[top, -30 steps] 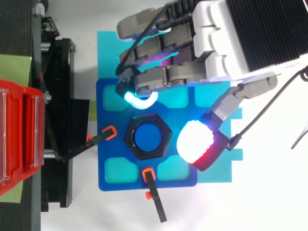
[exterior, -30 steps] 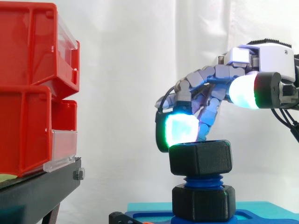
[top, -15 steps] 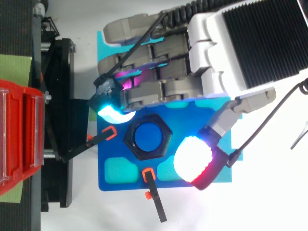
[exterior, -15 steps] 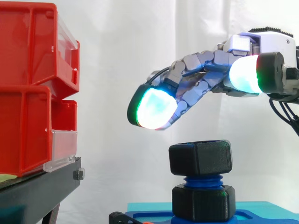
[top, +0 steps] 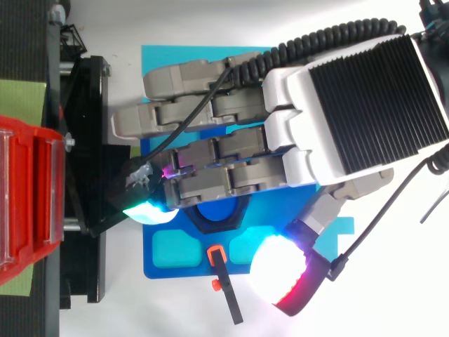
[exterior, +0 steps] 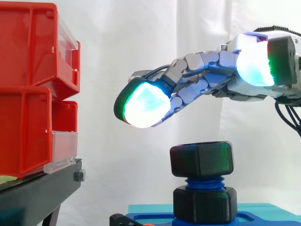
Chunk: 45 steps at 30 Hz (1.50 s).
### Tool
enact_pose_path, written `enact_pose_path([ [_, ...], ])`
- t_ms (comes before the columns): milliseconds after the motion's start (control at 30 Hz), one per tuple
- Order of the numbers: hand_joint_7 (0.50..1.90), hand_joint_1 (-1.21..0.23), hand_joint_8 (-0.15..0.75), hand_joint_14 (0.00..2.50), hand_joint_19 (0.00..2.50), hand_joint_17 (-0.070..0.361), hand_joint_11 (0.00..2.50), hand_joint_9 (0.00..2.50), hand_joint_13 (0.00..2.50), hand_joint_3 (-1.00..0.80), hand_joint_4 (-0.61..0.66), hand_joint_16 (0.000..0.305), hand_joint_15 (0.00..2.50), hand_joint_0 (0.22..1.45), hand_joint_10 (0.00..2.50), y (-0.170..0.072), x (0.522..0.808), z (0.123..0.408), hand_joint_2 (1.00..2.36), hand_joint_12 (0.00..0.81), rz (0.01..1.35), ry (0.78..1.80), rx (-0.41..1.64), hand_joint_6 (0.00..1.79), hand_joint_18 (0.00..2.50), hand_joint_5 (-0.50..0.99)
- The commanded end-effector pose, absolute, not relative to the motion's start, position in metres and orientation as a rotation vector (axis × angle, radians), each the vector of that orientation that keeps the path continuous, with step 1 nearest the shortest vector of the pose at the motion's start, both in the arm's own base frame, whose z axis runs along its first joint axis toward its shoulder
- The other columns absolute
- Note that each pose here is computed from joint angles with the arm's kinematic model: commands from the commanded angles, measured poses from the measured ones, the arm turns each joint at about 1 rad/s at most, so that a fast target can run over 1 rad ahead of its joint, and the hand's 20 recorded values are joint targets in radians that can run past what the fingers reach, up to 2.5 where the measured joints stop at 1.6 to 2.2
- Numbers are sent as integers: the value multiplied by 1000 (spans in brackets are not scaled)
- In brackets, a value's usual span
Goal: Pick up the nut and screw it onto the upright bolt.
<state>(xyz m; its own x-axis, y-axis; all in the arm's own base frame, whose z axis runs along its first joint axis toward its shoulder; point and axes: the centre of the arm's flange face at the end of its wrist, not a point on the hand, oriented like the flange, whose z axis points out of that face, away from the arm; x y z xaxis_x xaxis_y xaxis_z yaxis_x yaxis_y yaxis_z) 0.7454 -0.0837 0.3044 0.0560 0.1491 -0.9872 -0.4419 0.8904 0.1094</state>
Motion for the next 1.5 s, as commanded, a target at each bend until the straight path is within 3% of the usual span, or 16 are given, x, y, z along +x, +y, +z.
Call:
enact_pose_path([
  [0, 632, -20, 161, 0, 0, 95, 0, 153, 0, -500, 133, 42, 0, 479, 0, -84, 745, 302, 1000, 337, 454, 1452, -246, 501, 0, -152],
  [533, 827, -31, 184, 0, 0, 95, 0, 226, 0, -500, 170, 42, 0, 486, 0, -86, 740, 291, 1000, 338, 451, 1461, -239, 503, 0, -101],
  [800, 1087, -74, 213, 0, 0, 89, 0, 343, 63, -500, 232, 39, 0, 495, 0, -88, 738, 286, 1000, 329, 451, 1471, -236, 504, 0, -60],
  [1033, 1251, -119, 234, 0, 0, 77, 0, 484, 181, -500, 222, 34, 0, 508, 0, -91, 737, 283, 1000, 314, 450, 1469, -236, 503, 0, -32],
  [1300, 1553, -191, 245, 0, 0, 61, 0, 670, 343, -500, 173, 27, 0, 524, 0, -99, 736, 283, 1000, 283, 443, 1468, -233, 500, 0, 13],
  [1467, 1430, -223, 247, 0, 0, 46, 0, 864, 519, -500, 136, 20, 0, 533, 0, -106, 735, 284, 1000, 249, 439, 1465, -237, 580, 93, 23],
])
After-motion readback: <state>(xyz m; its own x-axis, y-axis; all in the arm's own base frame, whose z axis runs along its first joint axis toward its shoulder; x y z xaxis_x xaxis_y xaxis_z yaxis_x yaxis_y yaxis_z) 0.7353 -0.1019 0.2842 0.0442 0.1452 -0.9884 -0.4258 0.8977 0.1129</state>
